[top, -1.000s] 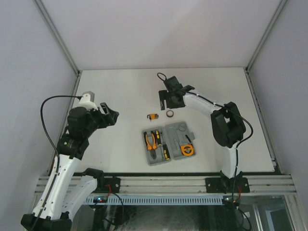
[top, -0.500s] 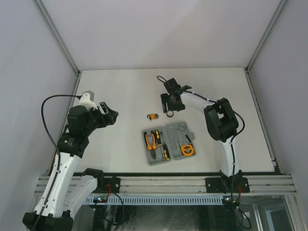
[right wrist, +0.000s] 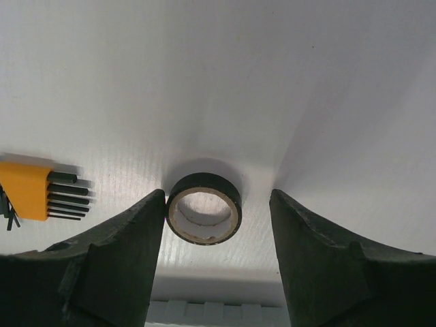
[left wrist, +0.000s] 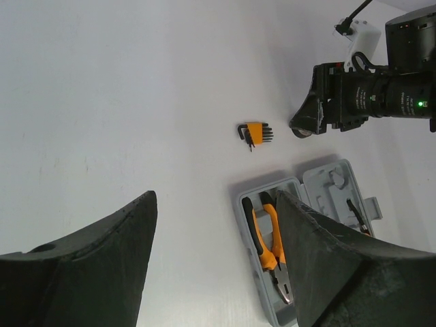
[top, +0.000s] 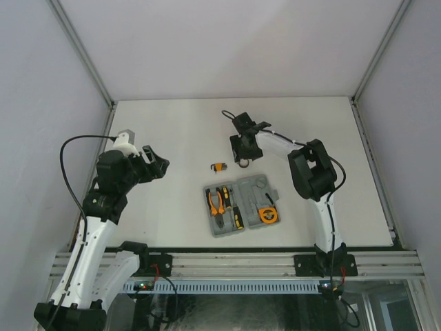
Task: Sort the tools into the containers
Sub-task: Pick up the engineering item from the center of the board.
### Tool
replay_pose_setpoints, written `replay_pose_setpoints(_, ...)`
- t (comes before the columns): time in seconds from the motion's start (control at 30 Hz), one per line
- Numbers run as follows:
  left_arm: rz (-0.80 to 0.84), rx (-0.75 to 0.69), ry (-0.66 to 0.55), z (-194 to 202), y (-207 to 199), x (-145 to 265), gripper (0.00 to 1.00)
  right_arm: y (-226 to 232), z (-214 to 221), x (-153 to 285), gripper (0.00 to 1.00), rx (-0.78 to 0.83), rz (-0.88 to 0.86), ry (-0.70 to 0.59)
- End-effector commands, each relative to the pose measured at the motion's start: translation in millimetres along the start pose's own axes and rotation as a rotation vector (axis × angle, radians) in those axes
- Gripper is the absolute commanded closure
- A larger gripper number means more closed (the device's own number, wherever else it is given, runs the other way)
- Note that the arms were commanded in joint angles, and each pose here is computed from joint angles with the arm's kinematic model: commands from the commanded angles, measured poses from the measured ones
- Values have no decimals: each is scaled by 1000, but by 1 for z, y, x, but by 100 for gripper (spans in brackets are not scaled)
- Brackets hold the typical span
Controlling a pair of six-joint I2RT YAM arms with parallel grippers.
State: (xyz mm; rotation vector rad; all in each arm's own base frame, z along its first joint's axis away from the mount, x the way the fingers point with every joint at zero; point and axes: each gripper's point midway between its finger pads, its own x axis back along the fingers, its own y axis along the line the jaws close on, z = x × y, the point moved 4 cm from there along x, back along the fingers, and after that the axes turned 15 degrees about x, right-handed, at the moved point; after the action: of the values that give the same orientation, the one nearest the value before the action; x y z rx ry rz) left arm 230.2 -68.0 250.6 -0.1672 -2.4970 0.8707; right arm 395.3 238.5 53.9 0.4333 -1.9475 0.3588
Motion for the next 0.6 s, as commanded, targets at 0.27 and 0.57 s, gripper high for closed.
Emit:
replay_pose_setpoints(0.27, 30, -3, -5, -3, -2, -3, 26, 5, -7, 1, 45, 60, 40, -1)
replay_pose_setpoints(0.57, 34, 4, 0, -3, -1, -4, 26, 10, -7, 11, 43, 53, 15, -15)
